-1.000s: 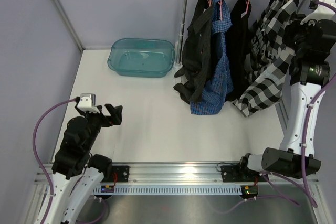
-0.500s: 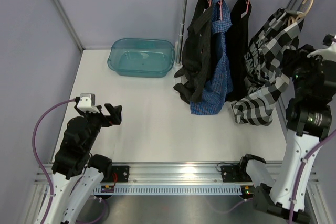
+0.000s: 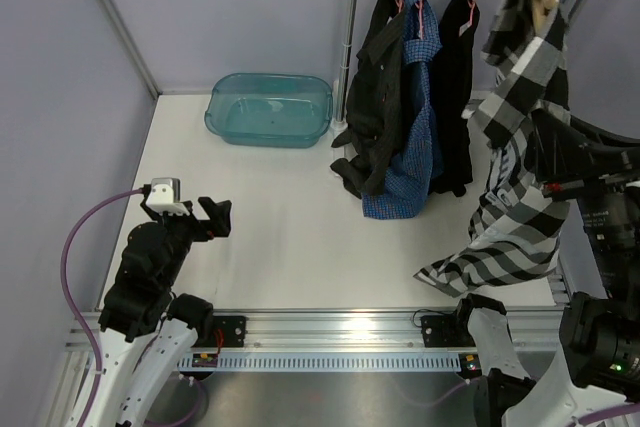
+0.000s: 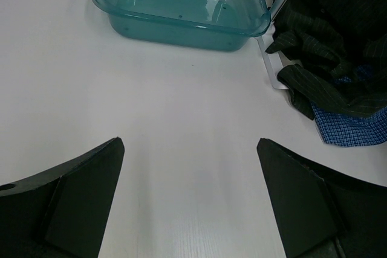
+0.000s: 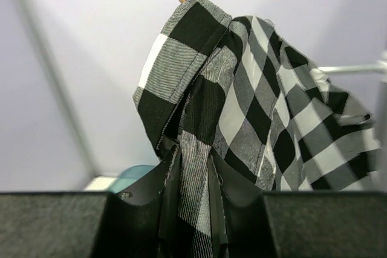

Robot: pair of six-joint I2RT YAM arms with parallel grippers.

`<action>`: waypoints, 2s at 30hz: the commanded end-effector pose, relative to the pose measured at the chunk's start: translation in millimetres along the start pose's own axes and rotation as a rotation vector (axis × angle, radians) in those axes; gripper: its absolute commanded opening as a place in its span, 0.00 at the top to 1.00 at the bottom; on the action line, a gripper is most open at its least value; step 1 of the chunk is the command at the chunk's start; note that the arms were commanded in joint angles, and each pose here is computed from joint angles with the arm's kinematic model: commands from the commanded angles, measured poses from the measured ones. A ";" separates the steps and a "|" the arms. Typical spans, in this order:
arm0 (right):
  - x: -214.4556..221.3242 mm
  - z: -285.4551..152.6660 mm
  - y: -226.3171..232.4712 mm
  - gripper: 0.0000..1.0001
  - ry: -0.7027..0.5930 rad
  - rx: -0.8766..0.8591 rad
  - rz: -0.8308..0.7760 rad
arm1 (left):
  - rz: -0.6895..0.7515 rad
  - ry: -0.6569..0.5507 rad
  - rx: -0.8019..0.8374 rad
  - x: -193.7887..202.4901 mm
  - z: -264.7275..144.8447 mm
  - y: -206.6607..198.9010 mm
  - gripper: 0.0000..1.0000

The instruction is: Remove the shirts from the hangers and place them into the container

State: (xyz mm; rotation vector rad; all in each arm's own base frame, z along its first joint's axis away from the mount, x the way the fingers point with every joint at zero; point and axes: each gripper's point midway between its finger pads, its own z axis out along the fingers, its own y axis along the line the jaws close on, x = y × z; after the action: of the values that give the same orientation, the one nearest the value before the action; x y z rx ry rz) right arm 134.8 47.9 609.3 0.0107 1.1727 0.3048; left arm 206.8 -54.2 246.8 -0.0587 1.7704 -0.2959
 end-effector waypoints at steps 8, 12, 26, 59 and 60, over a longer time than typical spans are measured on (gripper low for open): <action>-37.3 -6.3 110.9 1.00 0.040 -0.666 0.163 | 0.004 -0.022 -0.044 -40.7 -13.0 -0.1 0.01; -35.6 2.0 111.4 1.00 0.060 -0.723 0.210 | 0.008 -0.056 -0.043 -74.4 -31.1 -4.3 0.01; 20.2 77.9 84.8 1.00 0.211 -0.787 0.332 | -0.008 -0.145 0.002 -137.3 -46.6 -22.5 0.01; 200.1 103.1 278.5 1.00 0.487 -0.994 0.413 | -0.045 -0.348 0.112 -214.0 -108.1 -42.5 0.01; 224.9 96.3 277.7 1.00 0.535 -0.984 0.417 | -0.044 -0.342 0.121 -212.6 -105.9 -44.6 0.01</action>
State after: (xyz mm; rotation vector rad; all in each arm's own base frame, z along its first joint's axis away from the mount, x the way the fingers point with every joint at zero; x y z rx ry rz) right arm 239.4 393.8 472.6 -0.7617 1.5537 1.3246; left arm 145.0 -33.2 477.7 -0.0802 1.4155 -0.3909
